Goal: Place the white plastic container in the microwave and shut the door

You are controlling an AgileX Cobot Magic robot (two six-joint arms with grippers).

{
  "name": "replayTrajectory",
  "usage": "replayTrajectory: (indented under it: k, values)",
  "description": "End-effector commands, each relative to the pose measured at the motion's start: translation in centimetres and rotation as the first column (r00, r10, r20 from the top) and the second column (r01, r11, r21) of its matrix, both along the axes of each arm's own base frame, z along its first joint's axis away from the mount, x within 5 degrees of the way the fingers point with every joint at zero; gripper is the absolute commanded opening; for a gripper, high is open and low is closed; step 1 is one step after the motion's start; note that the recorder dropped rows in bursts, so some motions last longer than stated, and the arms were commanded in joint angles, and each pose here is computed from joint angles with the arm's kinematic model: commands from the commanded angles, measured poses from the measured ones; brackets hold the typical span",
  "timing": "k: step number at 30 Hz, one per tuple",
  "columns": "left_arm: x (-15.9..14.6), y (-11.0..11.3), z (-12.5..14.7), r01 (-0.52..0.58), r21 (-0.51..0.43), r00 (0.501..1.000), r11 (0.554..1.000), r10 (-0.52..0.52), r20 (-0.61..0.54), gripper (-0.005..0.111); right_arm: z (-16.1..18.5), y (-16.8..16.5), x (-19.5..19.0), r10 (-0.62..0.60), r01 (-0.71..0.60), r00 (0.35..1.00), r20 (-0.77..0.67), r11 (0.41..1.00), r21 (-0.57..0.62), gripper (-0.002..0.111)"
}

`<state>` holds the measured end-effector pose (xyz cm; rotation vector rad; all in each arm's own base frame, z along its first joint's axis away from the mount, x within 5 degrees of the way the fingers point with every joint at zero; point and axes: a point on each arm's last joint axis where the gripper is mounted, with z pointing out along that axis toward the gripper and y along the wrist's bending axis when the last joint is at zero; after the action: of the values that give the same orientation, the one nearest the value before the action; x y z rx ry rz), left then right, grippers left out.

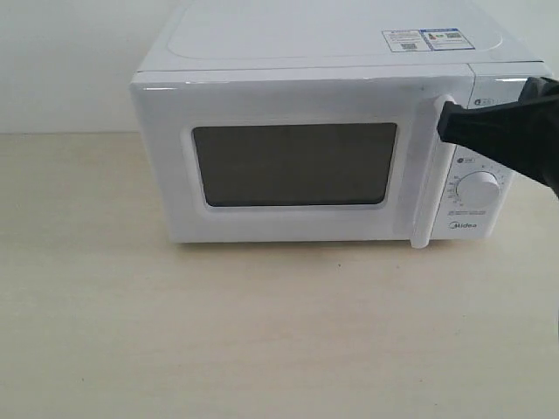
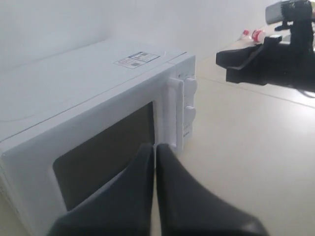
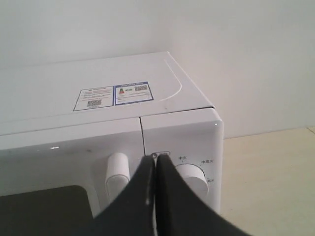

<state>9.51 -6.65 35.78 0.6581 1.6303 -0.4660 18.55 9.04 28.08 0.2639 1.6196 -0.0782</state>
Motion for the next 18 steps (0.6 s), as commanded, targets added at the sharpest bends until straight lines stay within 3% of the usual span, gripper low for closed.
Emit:
replayTrajectory:
  k: [1, 4, 18]
  values:
    - [-0.16, -0.32, 0.27, 0.017, -0.124, 0.999, 0.992, -0.023, -0.047, 0.004, 0.12, -0.3, -0.17, -0.014, 0.014, 1.0, 0.01, 1.0, -0.009, 0.0]
    - [-0.25, -0.43, 0.37, 0.028, -0.155, 0.997, 0.987, -0.037, -0.061, 0.004, 0.13, -0.31, -0.17, -0.016, 0.016, 1.0, 0.011, 1.0, -0.009, 0.0]
    - [-0.42, -0.58, 0.21, 0.05, -0.143, 0.995, 0.988, -0.061, -0.073, 0.004, 0.21, -0.43, -0.2, -0.029, 0.029, 0.999, 0.019, 1.0, -0.012, 0.0]
